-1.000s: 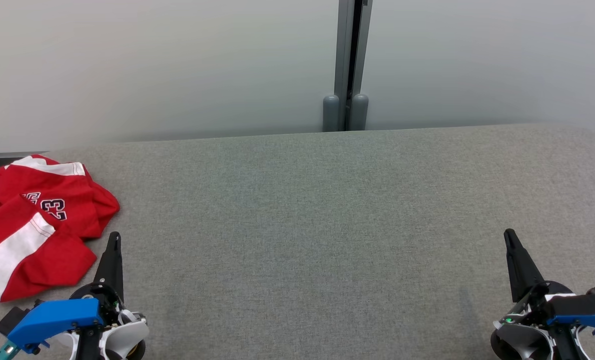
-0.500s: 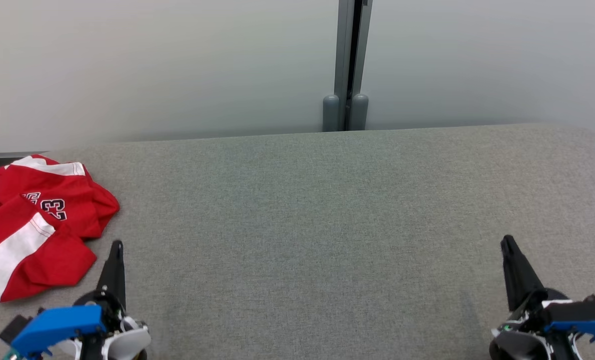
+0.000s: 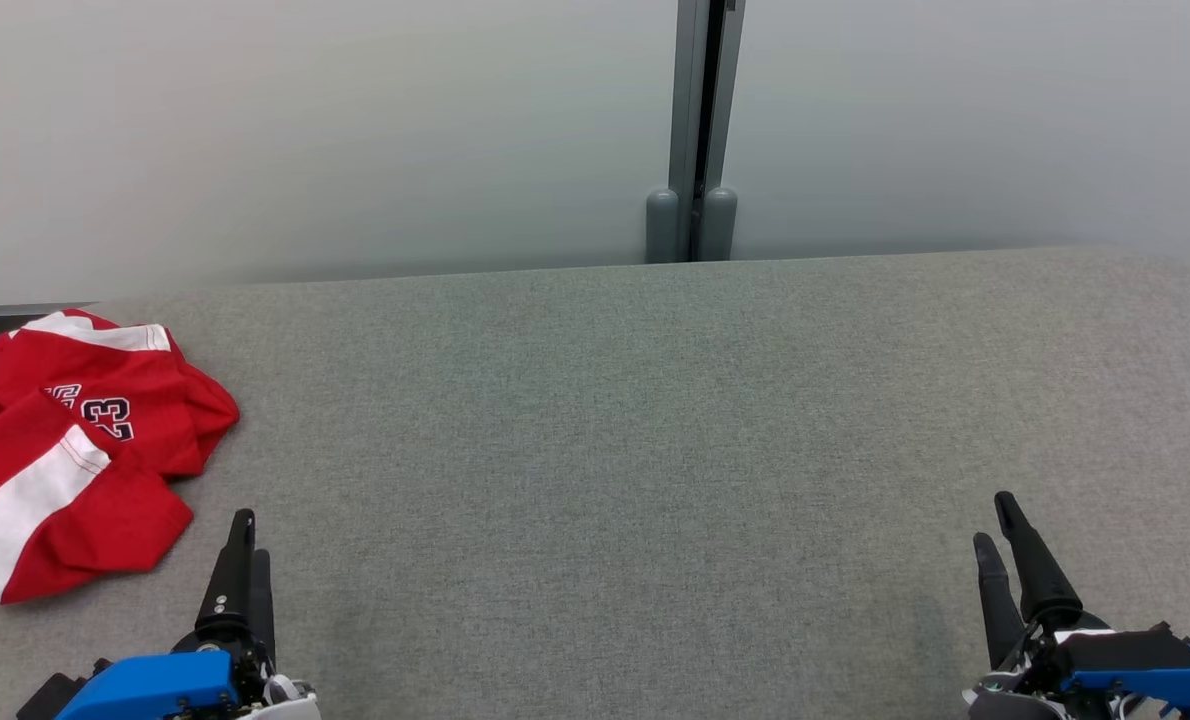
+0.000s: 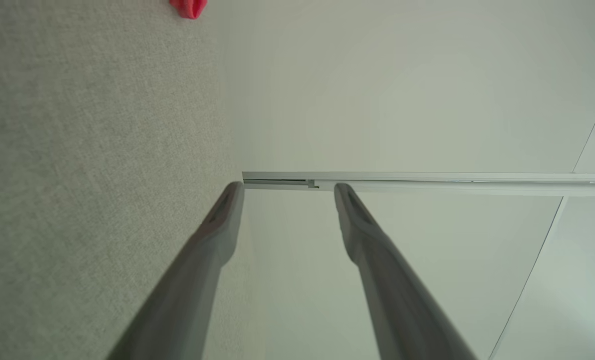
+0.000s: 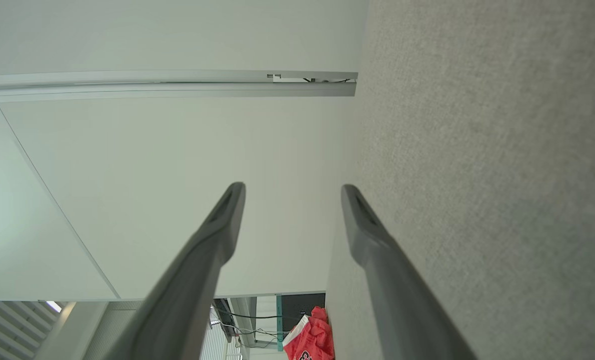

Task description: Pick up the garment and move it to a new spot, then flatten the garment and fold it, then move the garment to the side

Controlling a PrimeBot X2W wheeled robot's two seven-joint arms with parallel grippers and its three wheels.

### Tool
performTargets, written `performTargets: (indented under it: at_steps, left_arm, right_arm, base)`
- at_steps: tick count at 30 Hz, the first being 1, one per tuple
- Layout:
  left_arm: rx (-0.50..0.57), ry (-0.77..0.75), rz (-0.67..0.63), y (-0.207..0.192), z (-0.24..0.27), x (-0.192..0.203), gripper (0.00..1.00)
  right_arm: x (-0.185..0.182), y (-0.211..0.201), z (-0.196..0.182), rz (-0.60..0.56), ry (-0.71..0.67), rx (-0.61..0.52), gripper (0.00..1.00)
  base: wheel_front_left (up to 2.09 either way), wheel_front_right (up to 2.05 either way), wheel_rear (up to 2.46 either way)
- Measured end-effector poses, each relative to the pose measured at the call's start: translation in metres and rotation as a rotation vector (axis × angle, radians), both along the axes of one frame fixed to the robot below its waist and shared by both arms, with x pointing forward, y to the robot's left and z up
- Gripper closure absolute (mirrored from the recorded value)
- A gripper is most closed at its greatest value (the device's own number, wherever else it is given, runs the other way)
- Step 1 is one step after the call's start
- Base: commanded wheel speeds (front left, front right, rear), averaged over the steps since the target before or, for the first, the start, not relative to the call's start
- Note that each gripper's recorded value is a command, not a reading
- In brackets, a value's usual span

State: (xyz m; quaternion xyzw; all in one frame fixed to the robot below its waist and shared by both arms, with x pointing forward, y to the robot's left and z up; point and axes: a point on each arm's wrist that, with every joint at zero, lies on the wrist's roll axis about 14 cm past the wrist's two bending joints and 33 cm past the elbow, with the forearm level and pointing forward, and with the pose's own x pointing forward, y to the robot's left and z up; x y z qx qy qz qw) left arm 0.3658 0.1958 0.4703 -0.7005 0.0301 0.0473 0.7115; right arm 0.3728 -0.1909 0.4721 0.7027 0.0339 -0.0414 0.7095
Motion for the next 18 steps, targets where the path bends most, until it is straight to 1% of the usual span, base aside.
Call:
performTargets:
  at_steps: [4,8,18]
  left_arm:
    - [0.035,-0.01,0.004,0.0,0.004,0.001,0.0]
    - [0.092,-0.02,0.003,-0.001,0.008,0.001,0.0]
    - [0.293,-0.064,-0.008,-0.003,0.026,0.004,0.0]
  right_arm:
    - [0.0,-0.001,0.0,-0.006,0.002,-0.037,0.0]
    - [0.001,-0.002,0.003,-0.011,-0.006,-0.092,0.0]
    - [0.005,-0.002,0.019,-0.003,-0.052,-0.299,0.0]
  base:
    - [0.0,0.0,0.0]
    - [0.0,0.0,0.0]
    - [0.0,0.0,0.0]
